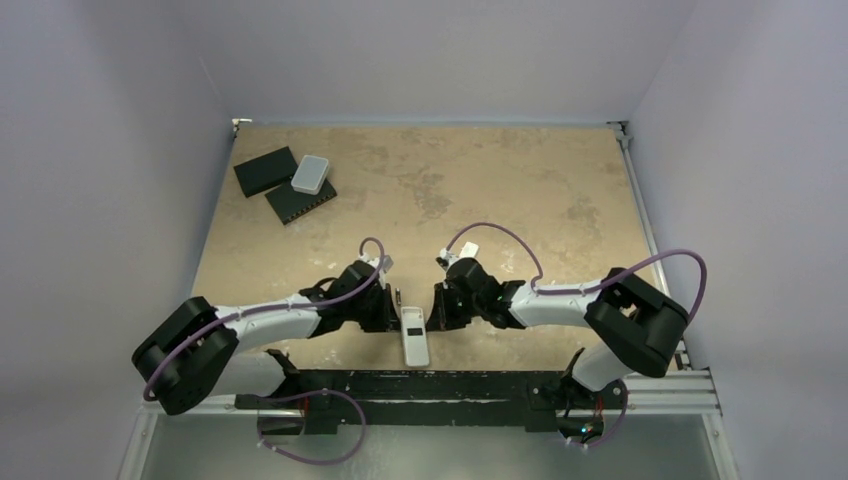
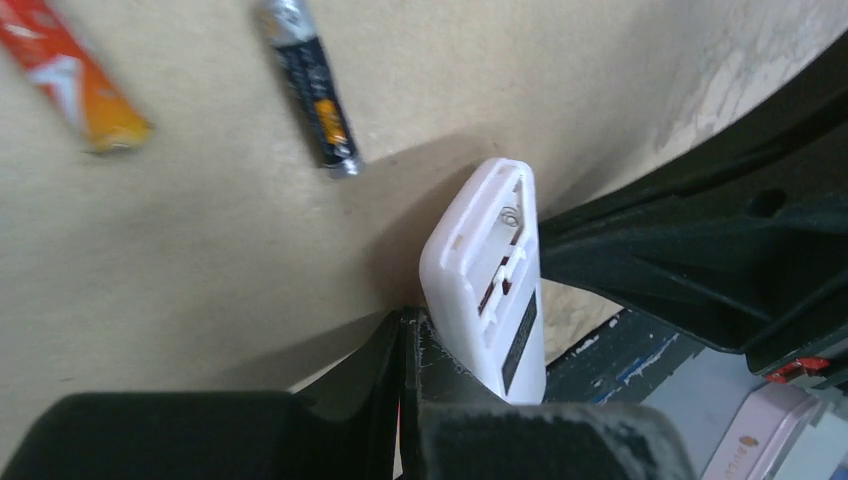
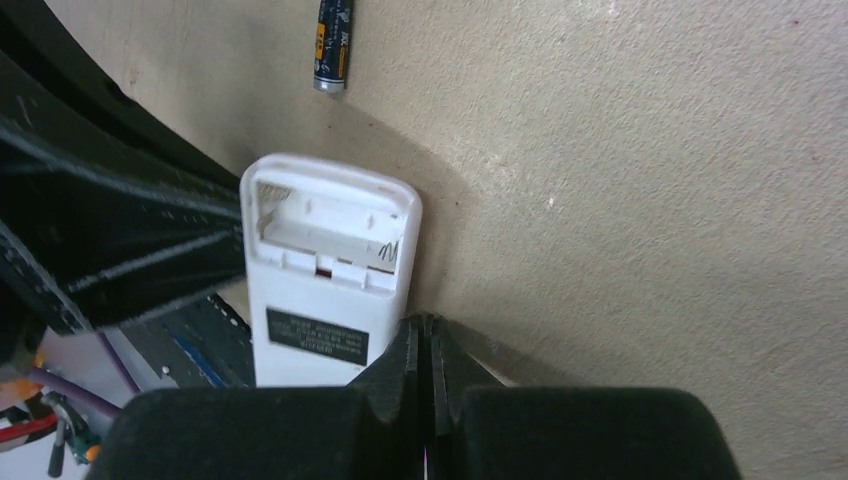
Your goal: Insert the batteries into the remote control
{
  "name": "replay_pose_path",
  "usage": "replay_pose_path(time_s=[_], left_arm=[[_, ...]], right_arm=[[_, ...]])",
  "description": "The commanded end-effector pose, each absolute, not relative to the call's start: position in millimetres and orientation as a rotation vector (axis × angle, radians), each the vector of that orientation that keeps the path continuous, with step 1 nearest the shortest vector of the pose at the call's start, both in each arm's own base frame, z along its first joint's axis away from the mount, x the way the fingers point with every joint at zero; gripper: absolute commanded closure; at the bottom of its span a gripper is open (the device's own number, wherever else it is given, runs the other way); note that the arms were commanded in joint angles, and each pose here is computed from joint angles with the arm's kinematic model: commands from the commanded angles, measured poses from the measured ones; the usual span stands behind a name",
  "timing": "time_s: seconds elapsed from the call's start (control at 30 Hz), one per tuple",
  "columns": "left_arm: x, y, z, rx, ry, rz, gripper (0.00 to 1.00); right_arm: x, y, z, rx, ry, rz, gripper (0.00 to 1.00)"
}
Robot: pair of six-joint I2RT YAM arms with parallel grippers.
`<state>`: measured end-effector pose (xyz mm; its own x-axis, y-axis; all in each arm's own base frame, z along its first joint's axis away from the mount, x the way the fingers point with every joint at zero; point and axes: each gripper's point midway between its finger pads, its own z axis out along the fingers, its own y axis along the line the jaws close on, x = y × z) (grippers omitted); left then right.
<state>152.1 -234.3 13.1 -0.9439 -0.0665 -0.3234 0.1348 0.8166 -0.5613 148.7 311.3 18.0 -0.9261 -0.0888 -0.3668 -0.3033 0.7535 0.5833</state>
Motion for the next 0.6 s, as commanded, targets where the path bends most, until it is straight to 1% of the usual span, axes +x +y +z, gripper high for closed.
replay_pose_path(time_s=[0.0, 0.23, 0.57], left_arm=[[135.8, -235.0, -1.7, 0.074, 2.748, -0.803, 1.0], [138.5, -238.4, -1.8, 0.083, 2.743, -0.766, 1.0], [154.2, -222.3, 2.7, 0.046, 2.738, -0.569, 1.0]], right_arm=[[155.0, 310.8, 23.1, -0.258, 2.609, 0.941, 1.0], [150.6, 303.3, 27.6, -0.235, 2.604, 0.945, 1.0], [155.0, 288.7, 42.6, -0.195, 2.562, 0.886, 1.0]])
